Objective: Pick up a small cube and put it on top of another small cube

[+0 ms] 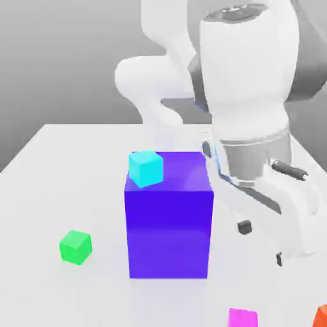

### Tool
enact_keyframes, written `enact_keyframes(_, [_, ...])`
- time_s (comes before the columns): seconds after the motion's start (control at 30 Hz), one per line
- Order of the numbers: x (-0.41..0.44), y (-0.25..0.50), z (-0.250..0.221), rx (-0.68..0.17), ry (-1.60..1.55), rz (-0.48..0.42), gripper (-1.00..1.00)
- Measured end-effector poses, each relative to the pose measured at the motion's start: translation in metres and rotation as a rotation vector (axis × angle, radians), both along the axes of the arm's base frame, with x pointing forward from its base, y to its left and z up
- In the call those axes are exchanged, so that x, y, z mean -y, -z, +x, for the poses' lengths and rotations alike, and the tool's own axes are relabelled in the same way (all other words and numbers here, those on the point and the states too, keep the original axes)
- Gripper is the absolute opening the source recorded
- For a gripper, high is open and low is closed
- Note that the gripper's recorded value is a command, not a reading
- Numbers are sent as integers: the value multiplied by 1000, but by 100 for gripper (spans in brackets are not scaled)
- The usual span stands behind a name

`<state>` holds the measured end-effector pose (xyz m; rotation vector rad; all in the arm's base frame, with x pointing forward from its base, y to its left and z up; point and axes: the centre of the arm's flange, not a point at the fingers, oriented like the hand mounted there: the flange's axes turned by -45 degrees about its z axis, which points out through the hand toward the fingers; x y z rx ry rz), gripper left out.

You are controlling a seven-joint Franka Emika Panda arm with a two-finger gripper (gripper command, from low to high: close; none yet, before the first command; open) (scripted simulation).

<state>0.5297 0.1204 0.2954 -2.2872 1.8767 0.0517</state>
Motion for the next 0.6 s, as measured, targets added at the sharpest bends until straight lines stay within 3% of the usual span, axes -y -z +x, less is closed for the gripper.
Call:
enact_keyframes(0.2, [-12, 78, -9, -102, 278, -98, 0])
enact_keyframes(0.37, [-15, 146, -12, -116, 373, -143, 0])
enact_keyframes(0.4, [-15, 160, -12, -118, 376, -144, -100])
enact_keyframes(0.6, [-15, 166, -13, -117, 377, -143, -100])
